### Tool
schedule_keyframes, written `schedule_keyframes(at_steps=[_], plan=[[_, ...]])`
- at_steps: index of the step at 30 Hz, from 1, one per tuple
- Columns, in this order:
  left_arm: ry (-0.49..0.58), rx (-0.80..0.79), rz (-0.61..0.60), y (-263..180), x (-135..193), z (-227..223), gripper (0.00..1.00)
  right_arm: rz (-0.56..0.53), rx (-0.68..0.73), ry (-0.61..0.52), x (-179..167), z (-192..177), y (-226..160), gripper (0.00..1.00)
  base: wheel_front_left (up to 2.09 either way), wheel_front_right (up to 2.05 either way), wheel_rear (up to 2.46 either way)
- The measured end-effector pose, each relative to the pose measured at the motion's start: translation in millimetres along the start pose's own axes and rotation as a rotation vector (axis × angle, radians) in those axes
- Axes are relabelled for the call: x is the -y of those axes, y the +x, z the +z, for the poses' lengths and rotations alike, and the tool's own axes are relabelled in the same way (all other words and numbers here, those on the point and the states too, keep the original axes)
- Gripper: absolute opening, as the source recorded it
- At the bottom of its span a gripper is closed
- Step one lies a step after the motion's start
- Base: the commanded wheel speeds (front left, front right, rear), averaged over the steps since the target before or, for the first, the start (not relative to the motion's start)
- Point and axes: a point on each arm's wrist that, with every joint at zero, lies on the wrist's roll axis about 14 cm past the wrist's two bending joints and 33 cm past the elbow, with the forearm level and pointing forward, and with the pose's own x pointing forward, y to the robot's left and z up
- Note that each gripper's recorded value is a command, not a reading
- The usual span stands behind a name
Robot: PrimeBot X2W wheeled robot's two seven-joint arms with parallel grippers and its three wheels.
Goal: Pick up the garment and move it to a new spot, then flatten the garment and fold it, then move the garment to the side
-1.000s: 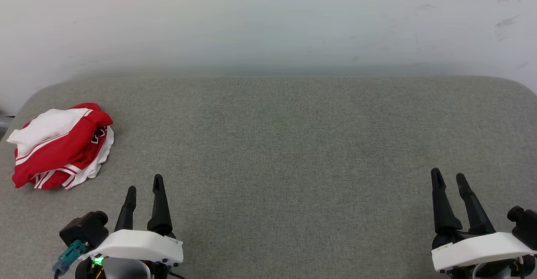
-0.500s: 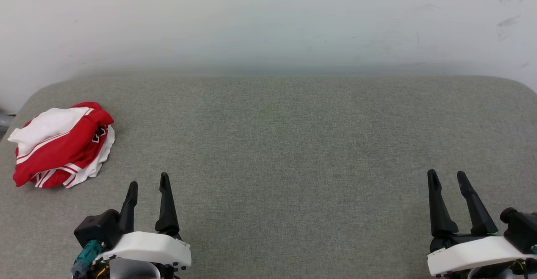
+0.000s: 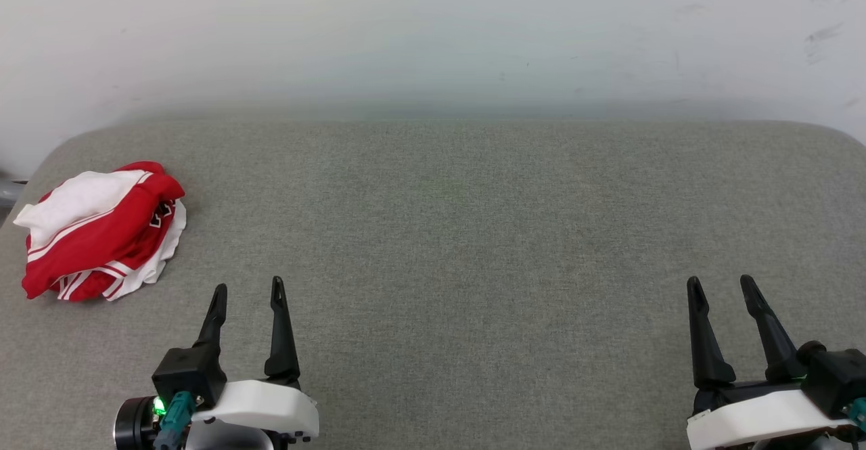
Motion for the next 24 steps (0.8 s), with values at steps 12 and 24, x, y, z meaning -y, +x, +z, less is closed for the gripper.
schedule_keyframes(at_steps=[12,24], plan=[[0.096,0.030,-0.022,-1.9,5.7,2.1,1.00,0.022,0.005,-0.076,-3.9,-1.0,1.1,1.00,0.00,0.00,0.00],[0.177,0.055,-0.035,-4.6,8.2,3.9,1.00,0.034,0.014,-0.124,-5.5,-1.0,-1.4,1.00,0.00,0.00,0.00]])
